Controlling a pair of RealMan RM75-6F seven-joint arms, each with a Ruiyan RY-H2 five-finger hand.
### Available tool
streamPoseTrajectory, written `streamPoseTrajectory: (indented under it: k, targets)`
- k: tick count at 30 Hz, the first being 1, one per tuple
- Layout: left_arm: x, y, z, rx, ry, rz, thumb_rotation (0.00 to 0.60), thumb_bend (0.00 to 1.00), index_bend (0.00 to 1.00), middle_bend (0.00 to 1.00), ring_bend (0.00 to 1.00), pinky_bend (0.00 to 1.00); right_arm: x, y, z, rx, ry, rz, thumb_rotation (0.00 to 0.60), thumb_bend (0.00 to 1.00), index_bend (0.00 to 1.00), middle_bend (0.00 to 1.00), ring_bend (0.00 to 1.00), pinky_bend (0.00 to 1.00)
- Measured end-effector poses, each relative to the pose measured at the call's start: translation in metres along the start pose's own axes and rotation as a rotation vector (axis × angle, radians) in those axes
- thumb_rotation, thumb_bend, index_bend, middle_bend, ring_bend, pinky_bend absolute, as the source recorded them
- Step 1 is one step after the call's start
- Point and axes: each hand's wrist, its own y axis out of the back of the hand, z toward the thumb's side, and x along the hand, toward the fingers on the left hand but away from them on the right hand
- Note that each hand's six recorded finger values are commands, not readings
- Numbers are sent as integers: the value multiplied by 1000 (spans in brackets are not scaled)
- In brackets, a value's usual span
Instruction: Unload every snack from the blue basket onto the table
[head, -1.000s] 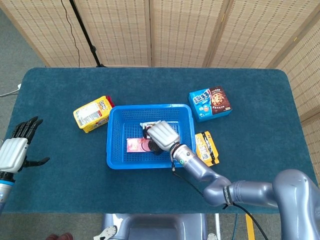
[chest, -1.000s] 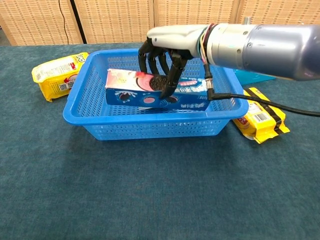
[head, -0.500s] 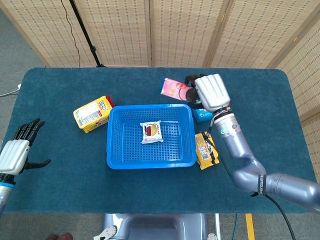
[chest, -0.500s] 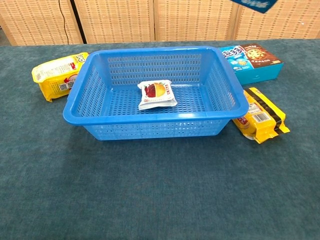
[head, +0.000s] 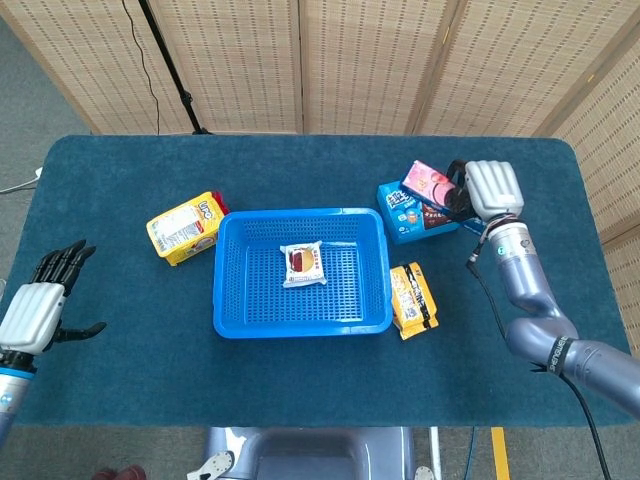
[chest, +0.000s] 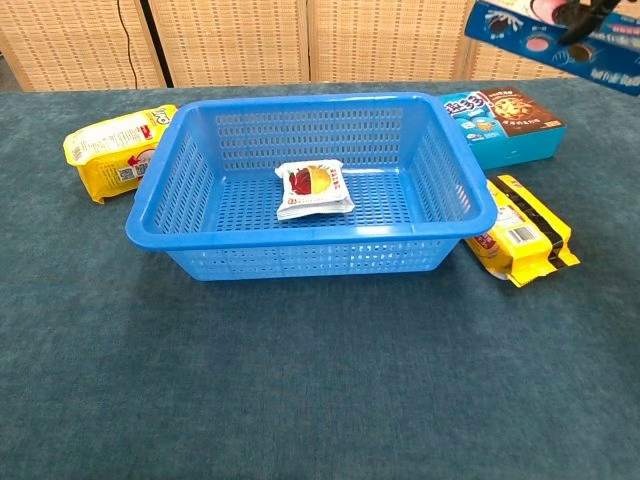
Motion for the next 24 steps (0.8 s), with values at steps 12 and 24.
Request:
streamPoseTrajectory:
  k: [12, 24]
  targets:
    - [3, -5, 2, -12, -17, -14, 600, 0, 0, 0, 0, 0, 24, -15, 2, -102, 74, 109, 600, 0, 0, 0, 0, 101]
    - [29, 20, 72, -85, -246, -40, 600, 0, 0, 0, 0, 0, 124, 6, -40, -55, 154, -28, 600, 0, 0, 0, 0, 110]
